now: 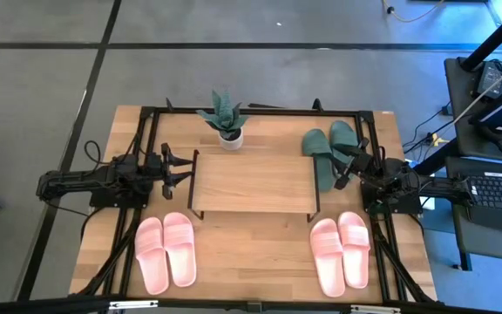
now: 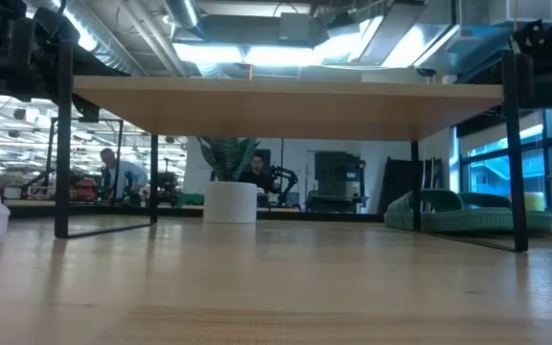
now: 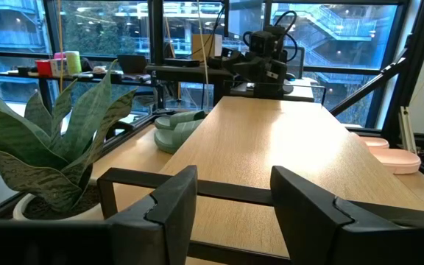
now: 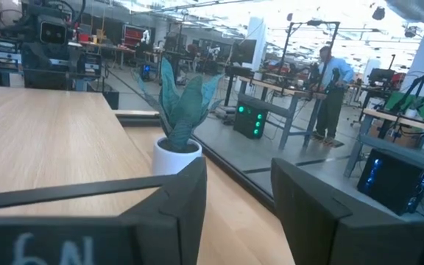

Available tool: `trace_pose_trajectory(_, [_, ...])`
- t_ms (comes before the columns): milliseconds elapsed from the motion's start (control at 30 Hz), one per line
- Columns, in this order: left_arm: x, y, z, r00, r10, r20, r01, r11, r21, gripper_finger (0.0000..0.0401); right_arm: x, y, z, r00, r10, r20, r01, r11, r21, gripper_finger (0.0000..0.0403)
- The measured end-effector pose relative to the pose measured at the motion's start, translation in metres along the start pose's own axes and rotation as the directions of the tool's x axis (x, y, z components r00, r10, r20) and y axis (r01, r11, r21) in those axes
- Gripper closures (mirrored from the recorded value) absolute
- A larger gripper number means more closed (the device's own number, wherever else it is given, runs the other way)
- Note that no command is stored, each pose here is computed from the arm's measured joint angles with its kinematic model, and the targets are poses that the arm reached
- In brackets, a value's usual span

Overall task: Pick and place slides into the shelf
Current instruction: Put the right blue slide on the shelf

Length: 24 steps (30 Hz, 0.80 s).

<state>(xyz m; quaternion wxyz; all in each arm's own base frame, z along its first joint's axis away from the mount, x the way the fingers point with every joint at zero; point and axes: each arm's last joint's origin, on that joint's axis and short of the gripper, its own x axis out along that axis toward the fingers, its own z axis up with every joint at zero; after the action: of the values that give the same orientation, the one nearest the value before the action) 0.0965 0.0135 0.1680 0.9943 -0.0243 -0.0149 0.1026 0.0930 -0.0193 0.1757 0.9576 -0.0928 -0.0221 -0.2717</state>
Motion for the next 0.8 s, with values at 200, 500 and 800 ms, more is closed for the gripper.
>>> trace_pose_trajectory(200, [0.0,0.0,0.0002,1.0,0.0,0.002,0.0,0.999,0.034,0.0235,0.0,0.0,0.0001,1.0,0.0,0.001,0.0,1.0,0.02,0.0249])
trace_pose_trajectory(500, [0.0,0.0,0.0004,1.0,0.0,0.004,0.0,0.997,0.083,0.0235,0.0,0.0,0.0001,1.0,0.001,0.001,-0.001,0.999,0.052,0.0248])
trace_pose_trajectory(800, [0.0,0.0,0.0004,1.0,0.0,0.003,0.0,0.997,0.084,0.0235,0.0,0.0,0.0,1.0,-0.001,0.0,0.001,1.0,0.019,0.0169])
